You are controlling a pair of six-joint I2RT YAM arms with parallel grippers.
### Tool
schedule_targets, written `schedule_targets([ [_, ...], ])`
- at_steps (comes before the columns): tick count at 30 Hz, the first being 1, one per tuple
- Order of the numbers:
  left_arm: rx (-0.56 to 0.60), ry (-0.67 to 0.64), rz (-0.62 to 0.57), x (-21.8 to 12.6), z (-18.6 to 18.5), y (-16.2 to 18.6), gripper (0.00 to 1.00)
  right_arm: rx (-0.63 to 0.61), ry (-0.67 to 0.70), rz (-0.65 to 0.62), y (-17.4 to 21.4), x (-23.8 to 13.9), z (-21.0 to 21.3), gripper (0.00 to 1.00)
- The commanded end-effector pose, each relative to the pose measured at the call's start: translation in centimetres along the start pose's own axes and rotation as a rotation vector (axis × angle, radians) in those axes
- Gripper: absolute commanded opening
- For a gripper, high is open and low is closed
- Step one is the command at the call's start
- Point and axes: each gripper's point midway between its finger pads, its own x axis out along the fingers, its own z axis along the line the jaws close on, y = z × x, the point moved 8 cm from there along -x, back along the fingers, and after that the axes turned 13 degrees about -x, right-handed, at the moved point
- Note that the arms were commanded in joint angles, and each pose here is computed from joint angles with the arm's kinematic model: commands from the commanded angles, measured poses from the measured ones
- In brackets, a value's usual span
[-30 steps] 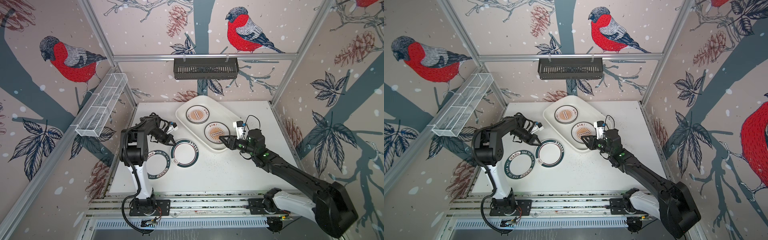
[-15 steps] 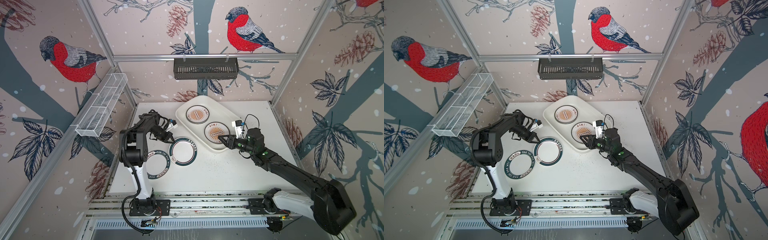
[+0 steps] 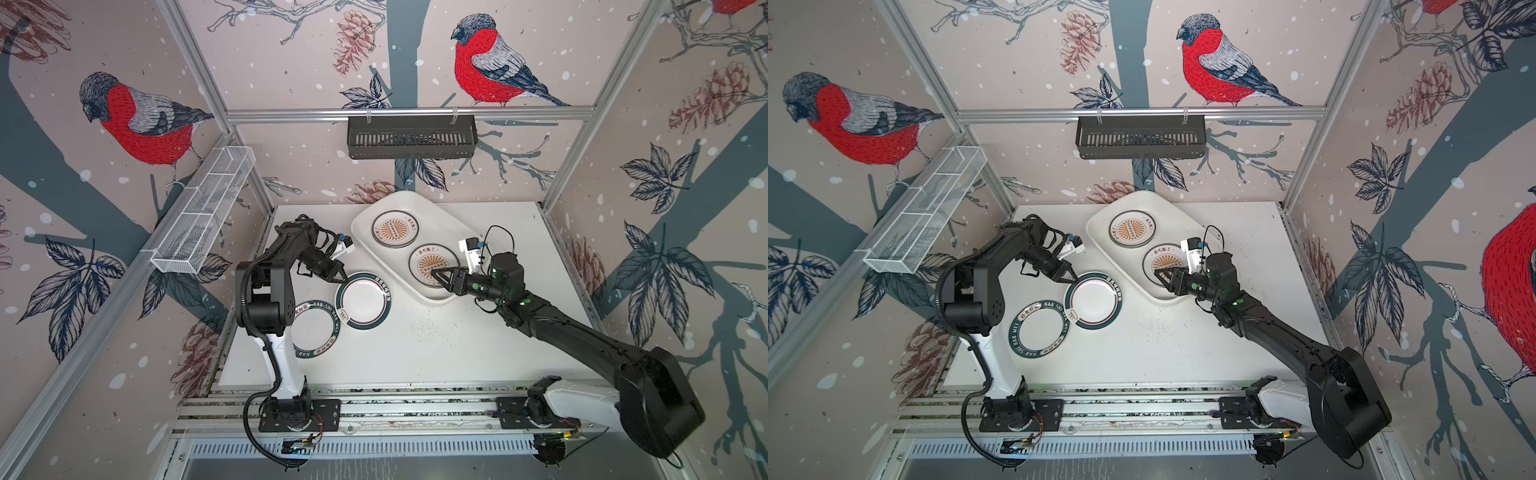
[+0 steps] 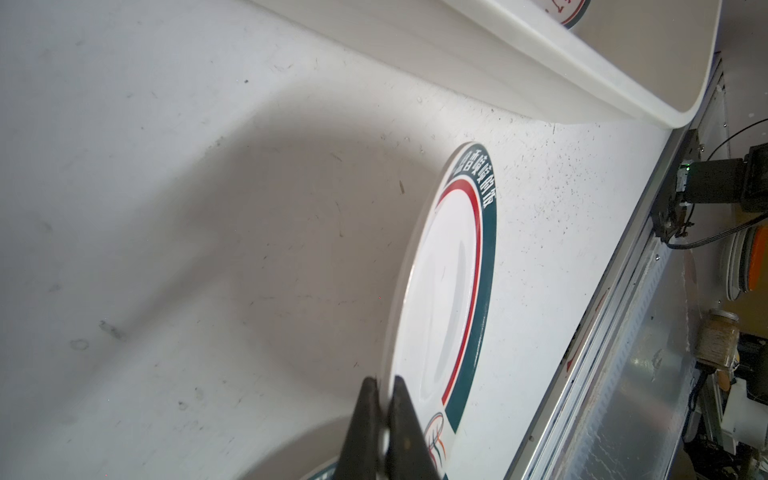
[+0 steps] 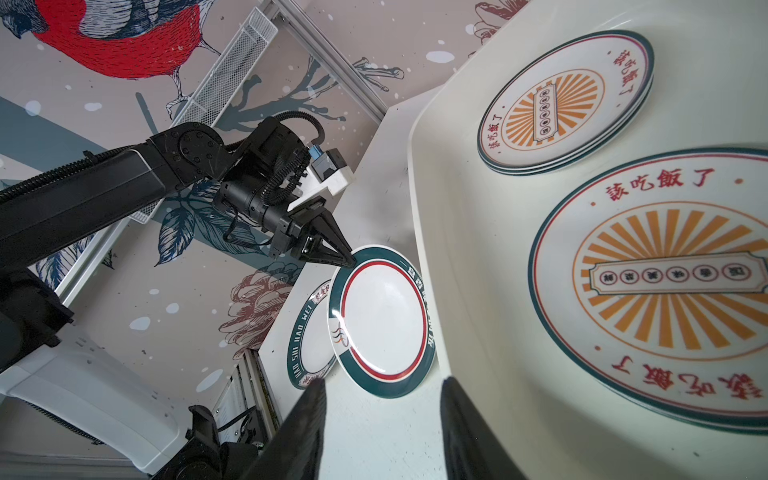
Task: Place the plates into the plastic bin on the countertop
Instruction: 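Tilt the plate upright with the left gripper while the right gripper approaches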
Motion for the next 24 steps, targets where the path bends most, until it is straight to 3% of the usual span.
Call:
schedule_targets([
  [1,0.013,0.032,0.018,-0.9,-1.0,0.5,0.0,-0.034,-0.031,-0.015,-0.7,0.1,0.5,0.49],
  [24,0.062,0.061,-0.009,-3.9,-3.7,-0.1,0.0,-0.071,-0.093,0.051,-0.3,2.0,1.5,0.49],
])
